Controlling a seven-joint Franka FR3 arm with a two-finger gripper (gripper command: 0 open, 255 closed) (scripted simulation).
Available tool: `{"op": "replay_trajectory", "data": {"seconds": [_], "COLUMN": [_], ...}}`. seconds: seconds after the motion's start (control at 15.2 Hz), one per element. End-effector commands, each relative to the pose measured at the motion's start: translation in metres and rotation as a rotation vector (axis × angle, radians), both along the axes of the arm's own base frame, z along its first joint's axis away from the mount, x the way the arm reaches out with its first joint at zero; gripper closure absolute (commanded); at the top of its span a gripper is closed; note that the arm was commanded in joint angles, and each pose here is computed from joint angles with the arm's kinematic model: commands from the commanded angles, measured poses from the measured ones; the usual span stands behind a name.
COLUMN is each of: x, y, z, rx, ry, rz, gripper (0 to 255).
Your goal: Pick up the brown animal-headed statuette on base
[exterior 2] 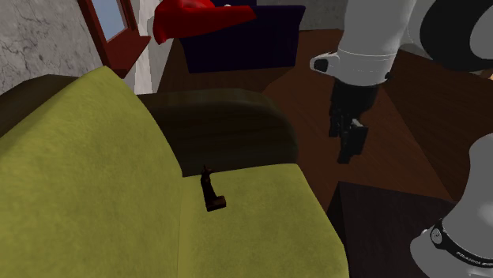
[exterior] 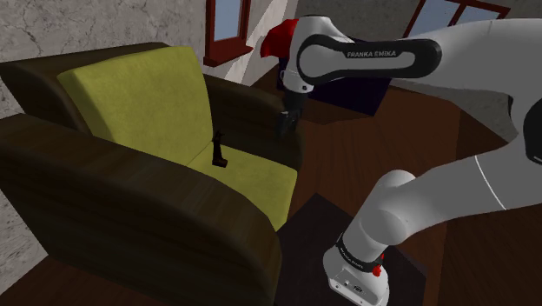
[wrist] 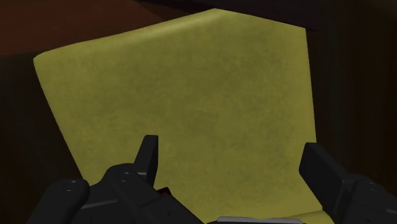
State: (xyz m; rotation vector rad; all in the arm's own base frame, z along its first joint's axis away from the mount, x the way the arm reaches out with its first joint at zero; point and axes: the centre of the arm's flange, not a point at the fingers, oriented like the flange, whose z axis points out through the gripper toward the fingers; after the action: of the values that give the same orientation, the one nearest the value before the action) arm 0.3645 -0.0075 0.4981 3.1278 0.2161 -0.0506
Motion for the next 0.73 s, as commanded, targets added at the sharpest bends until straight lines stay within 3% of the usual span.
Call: {"op": "replay_trajectory", "data": {"seconds": [0.0, 0.66], "x": [0.013, 0.094], "y": [-0.003, -0.019], "z": [-0.017, -0.113], "rx": [0.001, 0.008], "ry": [-0.015, -0.070], "rz": [0.009, 0.050], "gripper": [0, 0]}}
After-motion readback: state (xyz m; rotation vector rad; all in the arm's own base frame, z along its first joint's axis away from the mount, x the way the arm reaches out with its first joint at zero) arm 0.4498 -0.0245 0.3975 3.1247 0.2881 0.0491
